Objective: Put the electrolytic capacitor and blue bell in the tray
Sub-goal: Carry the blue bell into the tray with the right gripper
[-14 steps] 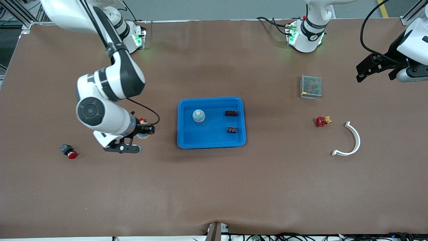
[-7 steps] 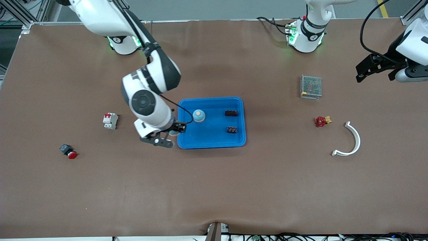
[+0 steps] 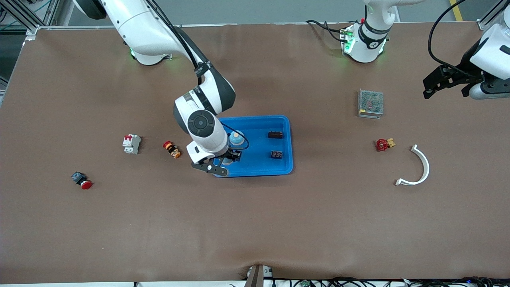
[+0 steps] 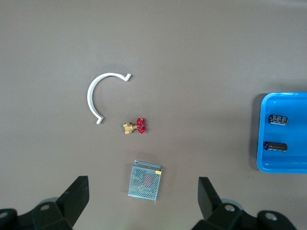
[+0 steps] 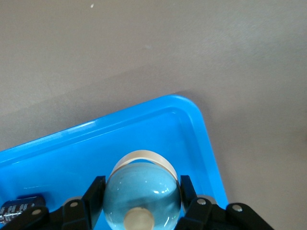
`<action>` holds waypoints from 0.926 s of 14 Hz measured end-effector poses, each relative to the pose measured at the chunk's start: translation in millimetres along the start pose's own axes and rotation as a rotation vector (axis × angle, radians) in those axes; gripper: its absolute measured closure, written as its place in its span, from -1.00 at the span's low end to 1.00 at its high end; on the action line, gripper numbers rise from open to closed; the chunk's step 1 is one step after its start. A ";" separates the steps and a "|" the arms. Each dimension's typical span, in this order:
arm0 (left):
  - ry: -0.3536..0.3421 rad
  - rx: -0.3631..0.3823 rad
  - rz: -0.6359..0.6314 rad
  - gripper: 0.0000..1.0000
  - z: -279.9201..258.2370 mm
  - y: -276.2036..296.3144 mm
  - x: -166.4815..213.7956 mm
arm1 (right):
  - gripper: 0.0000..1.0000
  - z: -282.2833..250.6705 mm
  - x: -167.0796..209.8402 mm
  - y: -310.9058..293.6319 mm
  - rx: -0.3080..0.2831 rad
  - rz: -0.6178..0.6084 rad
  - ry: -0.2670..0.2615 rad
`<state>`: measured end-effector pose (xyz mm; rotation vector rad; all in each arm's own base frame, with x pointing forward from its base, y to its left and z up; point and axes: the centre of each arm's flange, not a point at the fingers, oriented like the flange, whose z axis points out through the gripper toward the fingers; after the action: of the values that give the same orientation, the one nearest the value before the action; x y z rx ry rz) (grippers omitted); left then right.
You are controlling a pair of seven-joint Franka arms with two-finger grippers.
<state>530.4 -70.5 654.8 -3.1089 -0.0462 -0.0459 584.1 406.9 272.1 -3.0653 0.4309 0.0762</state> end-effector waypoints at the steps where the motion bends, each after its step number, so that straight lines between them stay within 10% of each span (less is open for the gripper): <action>1: 0.002 0.000 0.000 -1.00 -0.1 0.0 0.4 | -0.35 3.4 -2.9 -2.9 0.001 0.000 0.001; 13: 0.012 -0.002 -0.001 -1.00 -0.2 -0.3 1.8 | -0.35 66.6 -11.4 -13.6 0.009 -0.014 0.014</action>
<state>532.2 -70.1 655.1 -3.1104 -0.0476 -0.0643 574.1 426.6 206.8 -3.0608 0.4101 0.0517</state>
